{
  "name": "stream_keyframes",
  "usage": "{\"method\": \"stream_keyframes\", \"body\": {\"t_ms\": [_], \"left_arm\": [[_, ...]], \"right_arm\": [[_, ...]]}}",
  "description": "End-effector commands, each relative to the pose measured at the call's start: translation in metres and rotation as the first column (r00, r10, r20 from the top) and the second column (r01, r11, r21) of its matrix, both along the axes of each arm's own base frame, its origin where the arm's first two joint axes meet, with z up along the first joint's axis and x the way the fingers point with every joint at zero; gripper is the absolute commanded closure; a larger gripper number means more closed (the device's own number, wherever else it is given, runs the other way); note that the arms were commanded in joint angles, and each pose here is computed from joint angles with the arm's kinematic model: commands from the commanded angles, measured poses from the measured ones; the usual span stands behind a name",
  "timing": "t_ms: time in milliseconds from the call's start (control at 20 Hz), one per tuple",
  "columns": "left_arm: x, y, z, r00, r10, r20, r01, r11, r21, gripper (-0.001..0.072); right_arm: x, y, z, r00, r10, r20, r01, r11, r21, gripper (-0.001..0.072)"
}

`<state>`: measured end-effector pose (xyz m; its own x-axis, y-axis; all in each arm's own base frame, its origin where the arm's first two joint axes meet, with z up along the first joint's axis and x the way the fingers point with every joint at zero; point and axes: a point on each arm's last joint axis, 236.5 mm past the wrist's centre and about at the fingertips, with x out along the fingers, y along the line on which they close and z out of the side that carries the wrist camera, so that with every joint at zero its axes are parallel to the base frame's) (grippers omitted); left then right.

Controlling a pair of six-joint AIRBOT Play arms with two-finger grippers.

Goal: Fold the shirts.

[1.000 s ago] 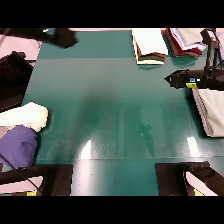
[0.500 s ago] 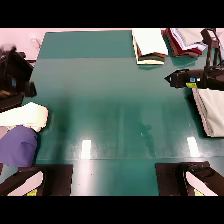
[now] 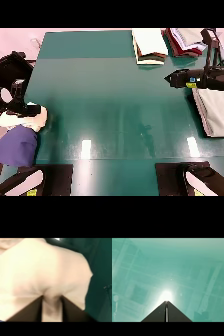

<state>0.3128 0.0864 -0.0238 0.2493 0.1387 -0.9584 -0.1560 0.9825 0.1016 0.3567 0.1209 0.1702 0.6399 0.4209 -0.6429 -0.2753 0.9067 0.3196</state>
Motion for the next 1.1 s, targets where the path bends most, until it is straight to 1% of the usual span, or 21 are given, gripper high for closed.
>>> {"method": "stream_keyframes", "body": {"t_ms": [0, 50, 150, 250, 300, 400, 450, 500, 600, 650, 700, 800, 850, 950, 1000, 1050], "left_arm": [[0.002, 0.002, 0.003, 1.0, 0.015, 0.01, -0.015, 1.0, -0.001, 0.0682], [0.011, 0.002, 0.02, 0.999, 0.017, 0.05, -0.017, 1.0, -0.001, 0.0683], [0.038, -0.004, 0.085, 0.977, -0.002, 0.212, 0.001, 1.0, 0.008, 0.0683], [0.059, -0.031, 0.173, 0.912, -0.115, 0.395, 0.098, 0.993, 0.063, 0.0684], [0.063, -0.055, 0.215, 0.866, -0.191, 0.463, 0.168, 0.982, 0.09, 0.0684], [0.062, -0.111, 0.282, 0.761, -0.326, 0.56, 0.31, 0.942, 0.127, 0.0684], [0.058, -0.141, 0.312, 0.686, -0.395, 0.611, 0.385, 0.91, 0.156, 0.0684], [0.054, -0.168, 0.338, 0.612, -0.438, 0.659, 0.442, 0.88, 0.175, 0.0684], [0.042, -0.22, 0.377, 0.459, -0.496, 0.737, 0.543, 0.813, 0.209, 0.0684], [0.036, -0.246, 0.386, 0.397, -0.524, 0.754, 0.593, 0.773, 0.224, 0.0684], [0.031, -0.271, 0.386, 0.361, -0.546, 0.757, 0.639, 0.735, 0.225, 0.0684], [0.025, -0.321, 0.363, 0.325, -0.612, 0.721, 0.73, 0.647, 0.22, 0.0684], [0.024, -0.347, 0.342, 0.322, -0.651, 0.687, 0.771, 0.602, 0.209, 0.0683], [0.021, -0.397, 0.294, 0.32, -0.722, 0.613, 0.841, 0.514, 0.166, 0.0682], [0.018, -0.421, 0.269, 0.307, -0.757, 0.576, 0.875, 0.463, 0.143, 0.0681], [0.014, -0.444, 0.242, 0.303, -0.784, 0.542, 0.904, 0.417, 0.097, 0.0678]], "right_arm": [[0.0, 0.0, 0.001, 1.0, 0.0, 0.002, 0.0, 1.0, 0.001, 0.0695], [0.001, 0.0, 0.003, 1.0, -0.002, 0.008, 0.002, 1.0, 0.003, 0.0696], [0.004, 0.0, 0.02, 0.999, -0.002, 0.046, 0.002, 1.0, 0.006, 0.0695], [0.009, 0.001, 0.056, 0.992, -0.004, 0.126, 0.002, 1.0, 0.015, 0.0696], [0.01, 0.0, 0.073, 0.986, -0.008, 0.166, 0.006, 1.0, 0.018, 0.0695], [0.013, -0.004, 0.114, 0.965, -0.022, 0.261, 0.016, 1.0, 0.025, 0.0696], [0.012, -0.004, 0.133, 0.952, -0.024, 0.304, 0.016, 0.999, 0.029, 0.0696], [0.011, -0.004, 0.15, 0.941, -0.026, 0.339, 0.016, 0.999, 0.034, 0.0696], [0.013, -0.004, 0.176, 0.922, -0.025, 0.386, 0.011, 0.999, 0.038, 0.0696], [0.014, -0.003, 0.186, 0.917, -0.02, 0.398, 0.006, 0.999, 0.036, 0.0695], [0.015, -0.002, 0.192, 0.916, -0.013, 0.401, 0.001, 0.999, 0.032, 0.0696], [0.023, -0.002, 0.203, 0.91, -0.007, 0.414, 0.0, 1.0, 0.017, 0.0696], [0.027, -0.007, 0.208, 0.907, -0.01, 0.421, 0.014, 1.0, -0.007, 0.0696], [0.035, -0.011, 0.212, 0.909, -0.01, 0.418, 0.028, 0.999, -0.036, 0.0696], [0.038, -0.011, 0.213, 0.911, -0.005, 0.412, 0.026, 0.999, -0.043, 0.0696], [0.04, -0.01, 0.212, 0.917, 0.003, 0.399, 0.019, 0.999, -0.049, 0.0695]]}}
